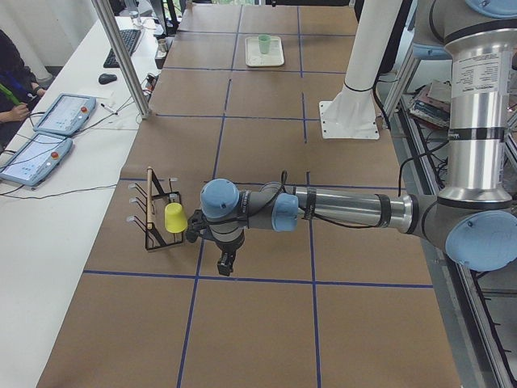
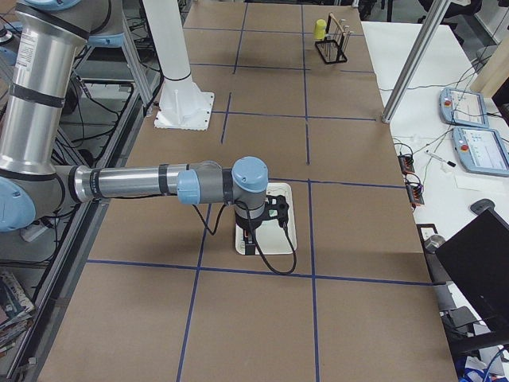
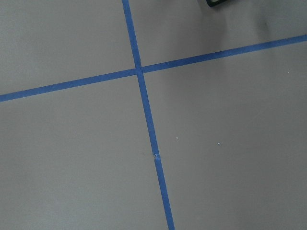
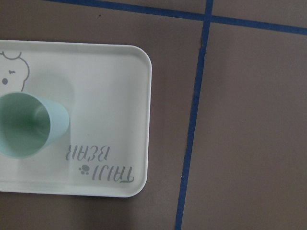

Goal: Left arm grabs green cup and hands to right arm on tray

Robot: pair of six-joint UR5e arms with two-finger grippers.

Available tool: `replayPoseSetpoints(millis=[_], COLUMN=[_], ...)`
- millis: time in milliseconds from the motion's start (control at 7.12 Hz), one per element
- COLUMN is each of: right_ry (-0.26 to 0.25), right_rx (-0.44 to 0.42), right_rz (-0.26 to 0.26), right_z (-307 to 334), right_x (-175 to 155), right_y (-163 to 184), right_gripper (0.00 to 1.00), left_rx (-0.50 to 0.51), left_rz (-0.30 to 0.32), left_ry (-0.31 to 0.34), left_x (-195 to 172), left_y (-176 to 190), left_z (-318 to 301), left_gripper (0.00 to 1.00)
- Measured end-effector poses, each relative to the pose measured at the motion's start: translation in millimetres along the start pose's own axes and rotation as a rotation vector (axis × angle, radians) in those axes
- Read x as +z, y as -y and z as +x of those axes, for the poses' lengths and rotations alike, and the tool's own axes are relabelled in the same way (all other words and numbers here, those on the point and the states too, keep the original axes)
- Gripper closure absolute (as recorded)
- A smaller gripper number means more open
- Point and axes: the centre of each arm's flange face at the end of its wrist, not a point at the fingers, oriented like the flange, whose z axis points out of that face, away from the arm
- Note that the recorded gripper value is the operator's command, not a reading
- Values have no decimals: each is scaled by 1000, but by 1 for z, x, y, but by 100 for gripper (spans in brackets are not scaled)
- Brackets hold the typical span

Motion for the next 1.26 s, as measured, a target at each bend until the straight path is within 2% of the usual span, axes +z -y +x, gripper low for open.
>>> replayPoseSetpoints(millis=[421, 1264], right_ry=[1, 1], right_rx=[-2, -5], right_rz=[3, 5], right_z=[-1, -2], right_x=[-1, -2], right_y=[2, 2], right_gripper=[0, 0], left_rx=[-11, -7], left_rz=[-16, -13], left_ry=[-3, -3], left_x=[7, 7], left_y=[-13, -12], left_z=[-5, -4], left_gripper=[0, 0])
